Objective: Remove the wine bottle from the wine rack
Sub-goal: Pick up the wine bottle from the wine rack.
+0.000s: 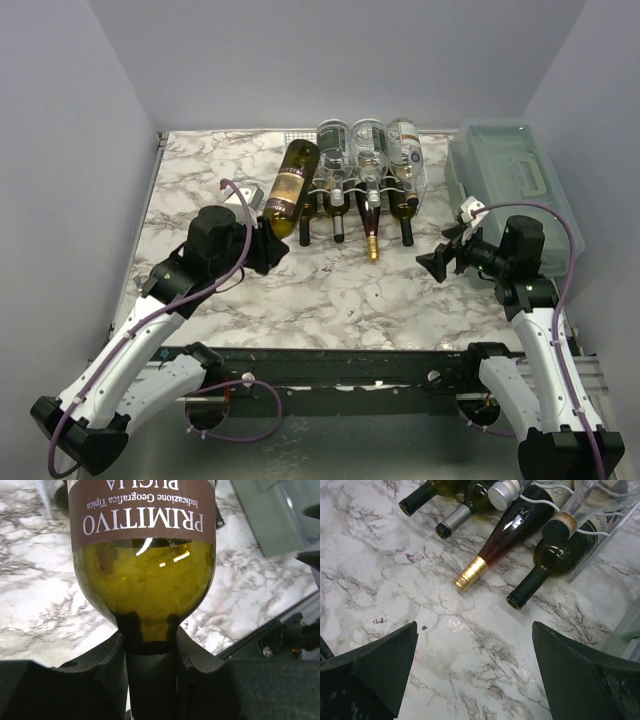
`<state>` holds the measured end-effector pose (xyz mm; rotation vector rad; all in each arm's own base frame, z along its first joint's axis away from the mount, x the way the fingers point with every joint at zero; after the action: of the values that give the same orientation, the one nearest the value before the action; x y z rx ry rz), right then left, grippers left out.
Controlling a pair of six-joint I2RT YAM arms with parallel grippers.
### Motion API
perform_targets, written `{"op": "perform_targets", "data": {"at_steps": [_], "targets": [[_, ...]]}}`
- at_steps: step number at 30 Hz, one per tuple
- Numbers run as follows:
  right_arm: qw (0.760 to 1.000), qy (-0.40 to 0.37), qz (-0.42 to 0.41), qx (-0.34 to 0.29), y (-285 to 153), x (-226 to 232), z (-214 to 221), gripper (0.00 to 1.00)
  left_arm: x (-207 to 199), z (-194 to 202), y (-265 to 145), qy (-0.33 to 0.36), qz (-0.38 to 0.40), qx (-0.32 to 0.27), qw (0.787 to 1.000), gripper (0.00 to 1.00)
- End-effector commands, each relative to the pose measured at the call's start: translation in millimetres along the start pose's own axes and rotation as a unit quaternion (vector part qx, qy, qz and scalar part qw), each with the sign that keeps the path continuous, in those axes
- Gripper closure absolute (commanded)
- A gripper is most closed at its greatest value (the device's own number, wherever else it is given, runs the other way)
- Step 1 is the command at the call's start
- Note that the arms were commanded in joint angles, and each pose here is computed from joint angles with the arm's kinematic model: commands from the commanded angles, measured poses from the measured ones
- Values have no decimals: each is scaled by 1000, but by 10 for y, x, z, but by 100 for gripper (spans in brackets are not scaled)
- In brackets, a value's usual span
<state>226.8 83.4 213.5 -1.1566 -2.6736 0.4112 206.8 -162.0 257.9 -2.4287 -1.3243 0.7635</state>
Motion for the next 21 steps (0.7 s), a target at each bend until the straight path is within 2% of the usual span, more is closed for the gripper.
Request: {"op": "perform_targets", "data": {"at_steps": [1,8,14,21], "targets": [[1000,-7,-22,8,2,45,37,0,-411,-186,-283,11,112,-66,991,100],[997,-40,-55,26,-46,121,38,0,-681,6,-393,18,173,-45,984,100],[989,-81,-125,20,-179,344,-159,0,-899,148,-352,13,211,-11,977,100],[979,-124,-163,26,-409,545,-337,0,-1049,350,-283,-2,249,22,968,100]]}}
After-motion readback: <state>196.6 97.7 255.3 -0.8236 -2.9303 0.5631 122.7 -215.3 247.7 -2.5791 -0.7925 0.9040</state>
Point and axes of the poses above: each gripper's point midway between its finger pads, its own y axis out along the fingers, its own x axis along the line the jaws close on, z = x × y, the point moved 3 cm from there along -y, back along the fingers, and after that the axes turned 5 degrees about y, right-handed, at the moved point
